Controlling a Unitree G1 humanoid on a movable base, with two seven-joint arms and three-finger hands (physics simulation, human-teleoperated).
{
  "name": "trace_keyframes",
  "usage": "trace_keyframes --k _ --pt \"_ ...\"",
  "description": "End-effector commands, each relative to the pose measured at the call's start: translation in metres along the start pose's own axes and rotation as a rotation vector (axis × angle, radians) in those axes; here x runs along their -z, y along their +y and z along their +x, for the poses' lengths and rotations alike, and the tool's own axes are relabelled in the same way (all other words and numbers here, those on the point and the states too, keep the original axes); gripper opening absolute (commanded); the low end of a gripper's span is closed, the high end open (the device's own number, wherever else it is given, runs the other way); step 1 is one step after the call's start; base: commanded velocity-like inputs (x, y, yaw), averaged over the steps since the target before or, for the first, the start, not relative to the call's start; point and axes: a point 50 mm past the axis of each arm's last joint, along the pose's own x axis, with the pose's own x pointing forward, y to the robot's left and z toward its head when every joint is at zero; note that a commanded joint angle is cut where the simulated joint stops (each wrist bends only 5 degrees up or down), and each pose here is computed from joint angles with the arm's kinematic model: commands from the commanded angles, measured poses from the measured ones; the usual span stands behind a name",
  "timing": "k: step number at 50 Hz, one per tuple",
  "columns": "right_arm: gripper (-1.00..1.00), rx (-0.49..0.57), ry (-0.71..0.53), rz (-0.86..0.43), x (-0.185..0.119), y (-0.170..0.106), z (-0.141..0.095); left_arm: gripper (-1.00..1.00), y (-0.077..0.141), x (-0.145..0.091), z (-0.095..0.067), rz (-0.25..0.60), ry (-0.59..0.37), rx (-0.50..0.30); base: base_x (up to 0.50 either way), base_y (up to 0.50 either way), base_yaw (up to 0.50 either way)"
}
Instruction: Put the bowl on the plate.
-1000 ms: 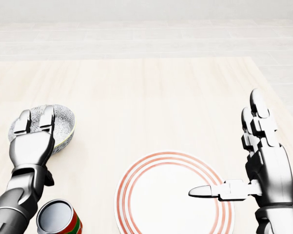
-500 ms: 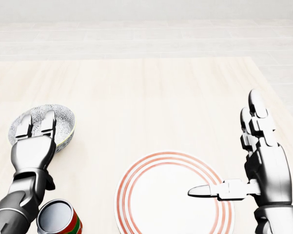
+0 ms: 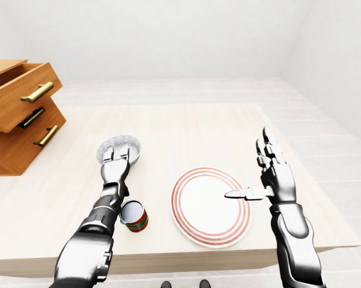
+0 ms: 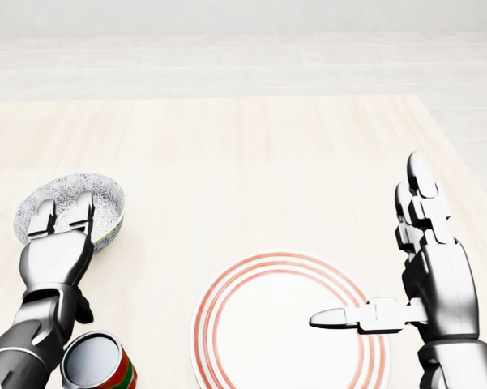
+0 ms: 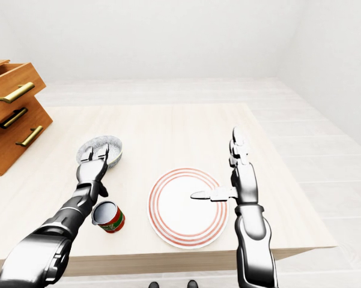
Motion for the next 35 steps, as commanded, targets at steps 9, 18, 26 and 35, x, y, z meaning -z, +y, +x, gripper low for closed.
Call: trace_keyframes --k 9,18,26,35 --pt "1.0 -0.007 0.023 0.003 0.0055 0.0013 0.0007 1.0 -0.0062 0.0041 -0.0027 0.014 0.023 0.047 0.0 0.0 0.0" --pt "1.0 -0.007 0.023 0.003 0.0056 0.0018 0.0013 1.0 -0.005 0.0044 -0.0019 0.006 0.024 0.05 0.0 0.0 0.0" --pt "1.0 -0.008 0.021 0.003 0.0052 0.002 0.0012 0.76 -0.0057 0.0046 -0.0024 0.009 0.022 0.05 0.0 0.0 0.0" --pt "1.0 -0.006 0.029 0.004 0.0072 0.0019 0.0015 0.51 -0.0058 0.0052 -0.0026 0.011 0.023 0.046 0.0 0.0 0.0"
